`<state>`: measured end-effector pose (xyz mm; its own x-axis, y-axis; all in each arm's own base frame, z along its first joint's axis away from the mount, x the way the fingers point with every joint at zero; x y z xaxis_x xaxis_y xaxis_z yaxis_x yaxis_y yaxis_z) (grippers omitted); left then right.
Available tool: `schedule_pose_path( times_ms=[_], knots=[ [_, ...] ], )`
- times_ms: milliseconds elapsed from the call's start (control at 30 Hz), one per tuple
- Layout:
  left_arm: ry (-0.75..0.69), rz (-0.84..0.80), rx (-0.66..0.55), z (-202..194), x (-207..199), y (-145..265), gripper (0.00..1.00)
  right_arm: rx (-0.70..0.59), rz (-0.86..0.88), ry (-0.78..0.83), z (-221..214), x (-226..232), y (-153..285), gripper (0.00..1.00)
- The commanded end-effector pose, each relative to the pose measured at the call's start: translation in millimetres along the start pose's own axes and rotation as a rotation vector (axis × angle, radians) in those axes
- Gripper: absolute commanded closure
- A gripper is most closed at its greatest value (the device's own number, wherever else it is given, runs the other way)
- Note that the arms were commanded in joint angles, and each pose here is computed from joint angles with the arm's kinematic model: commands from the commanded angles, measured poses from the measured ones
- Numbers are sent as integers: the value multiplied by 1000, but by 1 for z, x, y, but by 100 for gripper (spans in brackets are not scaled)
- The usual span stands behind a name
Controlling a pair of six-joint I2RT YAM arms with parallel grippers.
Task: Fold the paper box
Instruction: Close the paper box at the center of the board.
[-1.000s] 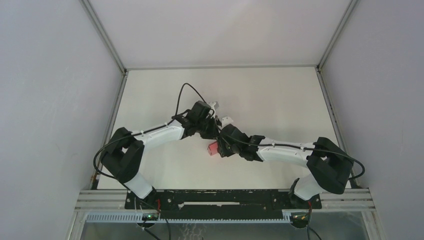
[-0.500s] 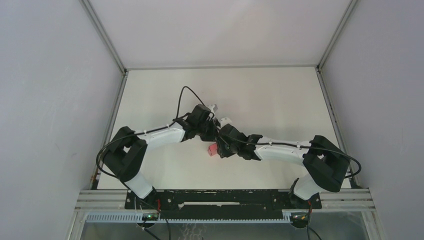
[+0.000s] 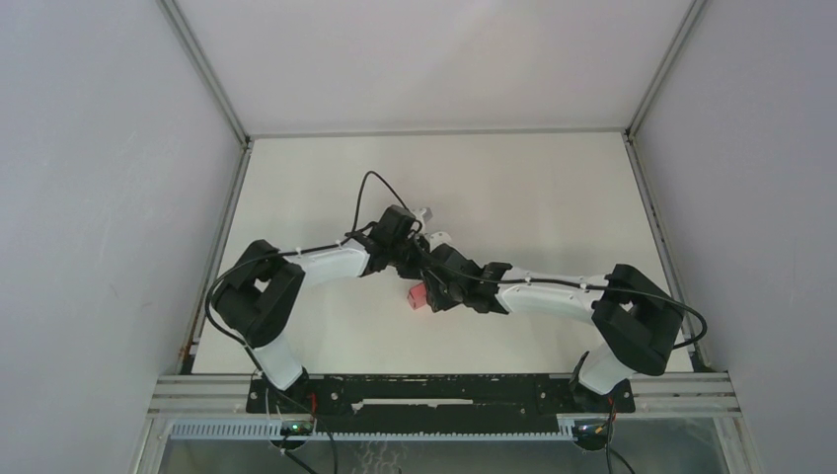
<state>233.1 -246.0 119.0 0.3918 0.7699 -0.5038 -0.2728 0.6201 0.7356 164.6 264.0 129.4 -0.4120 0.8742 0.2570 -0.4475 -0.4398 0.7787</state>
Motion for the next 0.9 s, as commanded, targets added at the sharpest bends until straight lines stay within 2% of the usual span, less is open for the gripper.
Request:
schedule_pose_path(
  times_ms=[0,400,867],
  knots=[
    [-53,-150,77,-4,-16,-2,100,-186,46,-33,36,19,10,60],
    [11,-140,-3,20,11,13,100,-206,67,-24,34,5,27,59],
    [19,-122,5,28,25,9,100,-195,68,22,39,-21,56,58]
  ],
)
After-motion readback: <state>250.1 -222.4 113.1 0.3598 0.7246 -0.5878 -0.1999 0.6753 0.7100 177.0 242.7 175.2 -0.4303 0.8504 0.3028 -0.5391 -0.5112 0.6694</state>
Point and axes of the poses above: each gripper's point midway between its finger pads, its own y axis back along the fingers, its own x axis along the line the jaws close on, z = x × y, the point moved 10 cm from there along y, back along the fingers, and after that the axes turned 5 degrees about -y, right-handed, at the moved point
